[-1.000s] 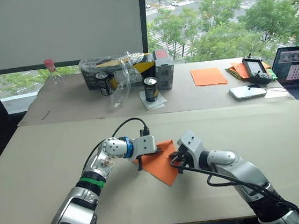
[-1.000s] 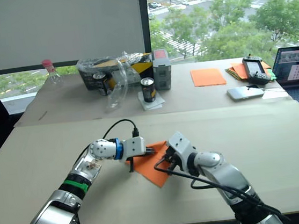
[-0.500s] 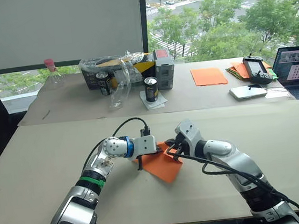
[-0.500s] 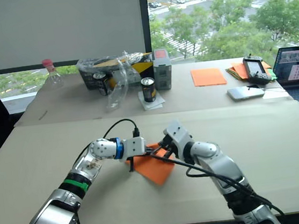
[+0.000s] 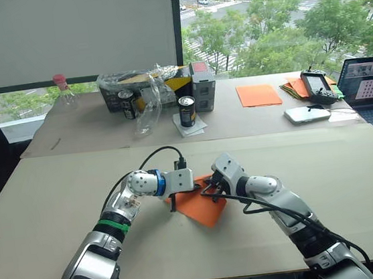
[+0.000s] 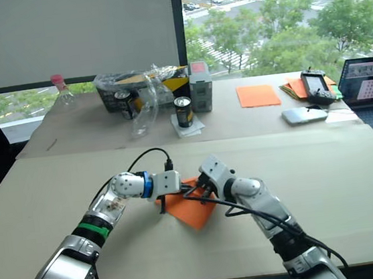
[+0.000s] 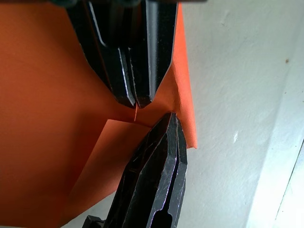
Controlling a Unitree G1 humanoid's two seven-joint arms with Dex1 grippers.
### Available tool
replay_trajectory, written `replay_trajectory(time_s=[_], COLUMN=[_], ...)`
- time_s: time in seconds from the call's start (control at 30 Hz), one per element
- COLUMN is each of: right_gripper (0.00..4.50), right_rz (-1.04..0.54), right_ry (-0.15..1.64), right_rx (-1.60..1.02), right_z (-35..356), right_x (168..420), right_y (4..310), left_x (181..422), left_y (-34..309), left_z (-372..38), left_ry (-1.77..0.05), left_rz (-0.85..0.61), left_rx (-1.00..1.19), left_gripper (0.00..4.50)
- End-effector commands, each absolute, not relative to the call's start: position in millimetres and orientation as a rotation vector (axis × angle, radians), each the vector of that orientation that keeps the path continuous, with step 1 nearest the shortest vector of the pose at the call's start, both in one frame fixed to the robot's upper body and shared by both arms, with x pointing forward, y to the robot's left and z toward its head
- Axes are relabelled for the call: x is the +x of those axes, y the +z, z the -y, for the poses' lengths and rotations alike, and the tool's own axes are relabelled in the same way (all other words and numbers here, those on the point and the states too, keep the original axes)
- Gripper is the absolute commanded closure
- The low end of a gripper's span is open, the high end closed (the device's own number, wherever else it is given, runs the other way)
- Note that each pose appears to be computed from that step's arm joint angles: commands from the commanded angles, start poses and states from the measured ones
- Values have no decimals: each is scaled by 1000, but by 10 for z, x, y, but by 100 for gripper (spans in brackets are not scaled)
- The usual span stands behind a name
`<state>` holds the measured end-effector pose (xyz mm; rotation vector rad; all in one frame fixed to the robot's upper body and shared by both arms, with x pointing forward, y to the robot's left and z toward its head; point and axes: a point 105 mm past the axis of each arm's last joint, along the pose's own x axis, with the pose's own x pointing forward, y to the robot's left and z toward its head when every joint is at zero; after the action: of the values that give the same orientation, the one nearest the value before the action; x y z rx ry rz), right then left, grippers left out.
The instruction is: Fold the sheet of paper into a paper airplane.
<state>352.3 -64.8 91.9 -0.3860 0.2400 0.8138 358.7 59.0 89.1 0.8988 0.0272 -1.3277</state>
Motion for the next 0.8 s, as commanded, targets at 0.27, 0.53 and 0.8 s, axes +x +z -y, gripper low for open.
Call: replay_trajectory(time_s=[0.27,0.53,0.8], right_gripper=[450,450,450], right_rz=[-292,-310,-321], right_ry=[829,842,846], right_rx=[-383,-377,-372], right_z=[631,601,587], right_x=[3488,3466,3462], right_y=[816,775,746], left_x=[3675,3741,3730], left_y=[958,1387,1642], left_z=[-731,-909,-876], left_ry=[-1285,-1227,-1173], left_rz=[-122,-148,-139], left_rx=[779,515,244], left_gripper=[424,169,260])
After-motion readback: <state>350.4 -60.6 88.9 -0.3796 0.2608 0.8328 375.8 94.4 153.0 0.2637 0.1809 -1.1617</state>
